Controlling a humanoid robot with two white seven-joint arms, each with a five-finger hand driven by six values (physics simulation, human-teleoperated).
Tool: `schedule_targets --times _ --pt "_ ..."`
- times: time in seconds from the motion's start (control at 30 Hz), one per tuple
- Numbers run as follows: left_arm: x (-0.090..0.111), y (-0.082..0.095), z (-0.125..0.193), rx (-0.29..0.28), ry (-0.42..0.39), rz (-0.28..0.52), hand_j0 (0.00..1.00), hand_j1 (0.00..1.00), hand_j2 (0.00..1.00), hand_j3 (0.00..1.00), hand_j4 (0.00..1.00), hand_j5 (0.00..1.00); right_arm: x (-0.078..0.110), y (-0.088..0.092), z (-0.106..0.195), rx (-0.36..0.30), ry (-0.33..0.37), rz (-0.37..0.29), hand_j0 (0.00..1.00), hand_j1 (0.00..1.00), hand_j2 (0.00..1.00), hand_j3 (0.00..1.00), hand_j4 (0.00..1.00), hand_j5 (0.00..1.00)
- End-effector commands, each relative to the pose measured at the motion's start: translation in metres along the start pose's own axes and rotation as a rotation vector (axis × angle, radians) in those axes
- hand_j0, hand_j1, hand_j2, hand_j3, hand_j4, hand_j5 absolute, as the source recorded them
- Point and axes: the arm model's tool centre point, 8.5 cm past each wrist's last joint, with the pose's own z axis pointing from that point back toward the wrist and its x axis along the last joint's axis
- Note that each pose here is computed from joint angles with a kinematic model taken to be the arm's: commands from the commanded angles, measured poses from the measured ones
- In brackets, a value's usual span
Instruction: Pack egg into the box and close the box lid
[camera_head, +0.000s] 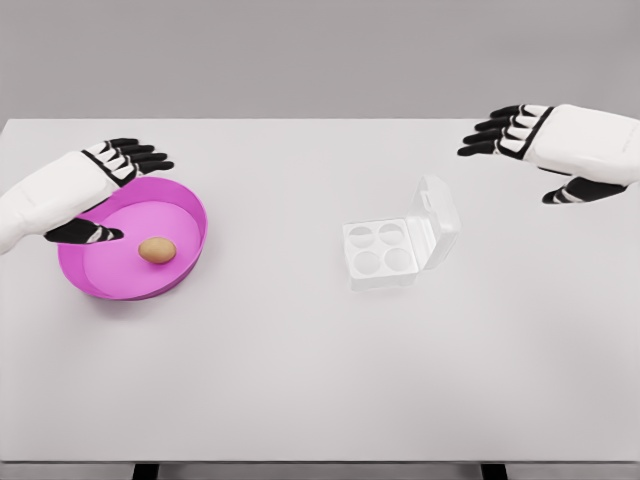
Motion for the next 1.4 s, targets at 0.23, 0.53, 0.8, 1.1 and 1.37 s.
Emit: schedule_targets --times 0.23,0.53,0.8,1.1,1.37 --pt "0.004 -0.016 0.013 -0.281 -0.074 0.133 1.00 1.00 1.00 1.00 1.00 1.00 -0.019 -0.001 0.024 0.033 0.076 -0.014 1.00 1.00 1.00 1.00 1.00 1.00" --pt "0.002 0.027 0.001 -0.160 -0.125 0.140 1.00 1.00 1.00 1.00 1.00 1.00 -0.044 -0.003 0.052 -0.020 0.160 -0.079 1.00 1.00 1.00 1.00 1.00 1.00" --pt "0.015 0.013 -0.017 -0.232 -0.181 0.134 1.00 1.00 1.00 1.00 1.00 1.00 -0.035 0.042 0.027 -0.231 0.147 -0.240 1.00 1.00 1.00 1.00 1.00 1.00" --pt "0.010 0.005 -0.013 -0.299 -0.149 0.075 0.83 0.83 0.83 0.83 0.83 0.83 -0.046 0.121 0.051 0.030 0.294 -0.287 1.00 1.00 1.00 1.00 1.00 1.00" --pt "0.008 -0.002 -0.017 -0.317 -0.123 0.082 0.83 0.83 0.83 0.83 0.83 0.83 -0.036 0.145 0.044 0.114 0.266 -0.311 1.00 1.00 1.00 1.00 1.00 1.00"
